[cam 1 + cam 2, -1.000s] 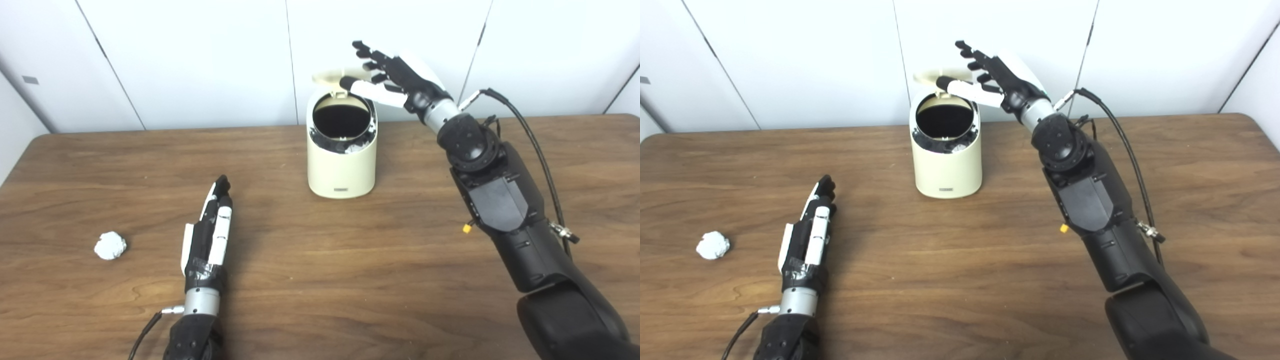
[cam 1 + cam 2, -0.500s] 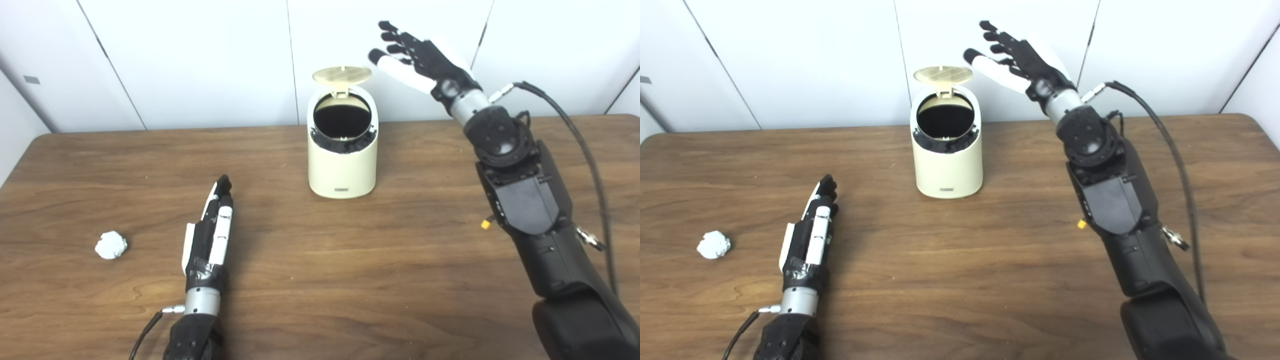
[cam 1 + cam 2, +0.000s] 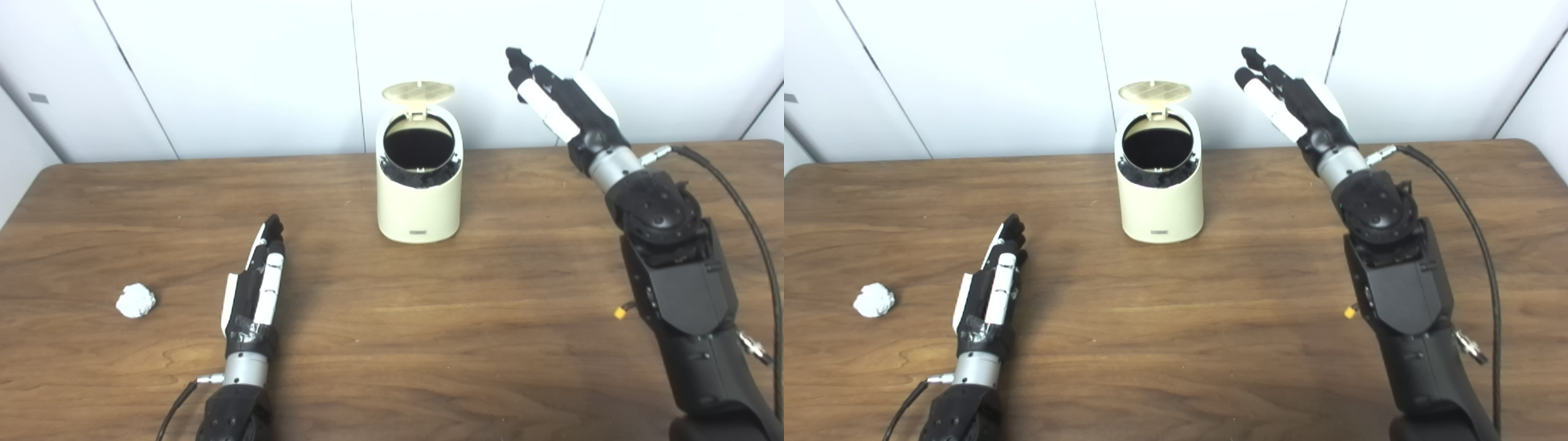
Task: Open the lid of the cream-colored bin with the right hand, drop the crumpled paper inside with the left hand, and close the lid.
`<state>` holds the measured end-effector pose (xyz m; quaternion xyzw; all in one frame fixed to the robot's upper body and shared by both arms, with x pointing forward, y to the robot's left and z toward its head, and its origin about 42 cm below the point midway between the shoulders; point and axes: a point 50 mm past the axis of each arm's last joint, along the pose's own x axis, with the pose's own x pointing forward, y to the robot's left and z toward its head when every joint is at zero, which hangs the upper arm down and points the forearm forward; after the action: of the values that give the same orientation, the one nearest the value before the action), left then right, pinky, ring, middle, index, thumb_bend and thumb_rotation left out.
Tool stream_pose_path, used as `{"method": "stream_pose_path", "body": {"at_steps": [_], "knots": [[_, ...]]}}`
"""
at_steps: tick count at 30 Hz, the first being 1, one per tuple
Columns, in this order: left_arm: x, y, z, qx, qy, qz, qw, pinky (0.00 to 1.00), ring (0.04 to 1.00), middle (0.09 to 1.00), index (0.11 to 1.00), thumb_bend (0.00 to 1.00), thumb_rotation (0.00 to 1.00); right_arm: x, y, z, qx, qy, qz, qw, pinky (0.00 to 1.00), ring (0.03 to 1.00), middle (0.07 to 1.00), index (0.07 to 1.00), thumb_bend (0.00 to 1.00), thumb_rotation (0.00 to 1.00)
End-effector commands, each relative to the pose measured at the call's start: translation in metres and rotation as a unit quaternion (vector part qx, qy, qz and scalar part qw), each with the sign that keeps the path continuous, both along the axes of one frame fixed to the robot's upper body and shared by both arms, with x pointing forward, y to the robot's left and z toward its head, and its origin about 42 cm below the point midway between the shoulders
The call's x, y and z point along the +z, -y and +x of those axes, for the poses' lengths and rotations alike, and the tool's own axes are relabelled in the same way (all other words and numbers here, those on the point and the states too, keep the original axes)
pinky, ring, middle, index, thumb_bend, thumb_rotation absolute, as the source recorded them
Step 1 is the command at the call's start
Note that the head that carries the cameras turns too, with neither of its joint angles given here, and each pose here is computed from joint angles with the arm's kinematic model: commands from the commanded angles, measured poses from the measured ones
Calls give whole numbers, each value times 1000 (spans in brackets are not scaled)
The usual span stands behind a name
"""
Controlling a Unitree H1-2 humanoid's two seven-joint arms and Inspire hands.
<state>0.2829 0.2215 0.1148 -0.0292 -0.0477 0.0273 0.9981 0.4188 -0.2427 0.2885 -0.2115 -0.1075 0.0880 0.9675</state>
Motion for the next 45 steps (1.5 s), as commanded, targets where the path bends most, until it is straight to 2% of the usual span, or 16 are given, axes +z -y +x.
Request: {"method": "stream_pose_path", "body": {"at_steps": [1,5,11,17,21,27,33,45], "knots": [[0,-1,-1,-5,-3,-4,1000,1000,1000,975,975,355,800,14,5,-7,-10,29,13,999,908,943,959,937,491,926],[1,-3,-1,-4,-4,-6,1000,1000,1000,971,971,381,791,1,12,-21,-20,13,26,999,933,954,967,938,498,951],[3,-3,-1,-6,-3,-9,1000,1000,1000,983,992,346,839,-23,21,-36,-16,-3,76,997,995,992,985,954,481,991],[4,-5,-1,-5,-2,-14,1000,1000,1000,975,995,361,862,-50,26,-55,-41,-25,118,992,1000,999,985,960,617,970],[5,-5,-1,-4,0,-19,1000,1000,1000,977,994,376,872,-68,30,-63,-57,-33,152,986,1000,1000,987,960,606,998],[5,-7,-1,-6,0,-30,1000,1000,1000,981,991,399,876,-89,36,-71,-60,-62,197,977,1000,1000,1000,995,593,1000],[6,-6,0,-4,-4,-31,1000,1000,997,979,988,406,870,-98,34,-74,-63,-63,211,974,1000,1000,1000,977,558,1000],[5,-10,0,-5,-4,-21,1000,1000,996,976,986,421,847,-117,28,-76,-67,-48,224,971,1000,1000,1000,988,581,1000]]}}
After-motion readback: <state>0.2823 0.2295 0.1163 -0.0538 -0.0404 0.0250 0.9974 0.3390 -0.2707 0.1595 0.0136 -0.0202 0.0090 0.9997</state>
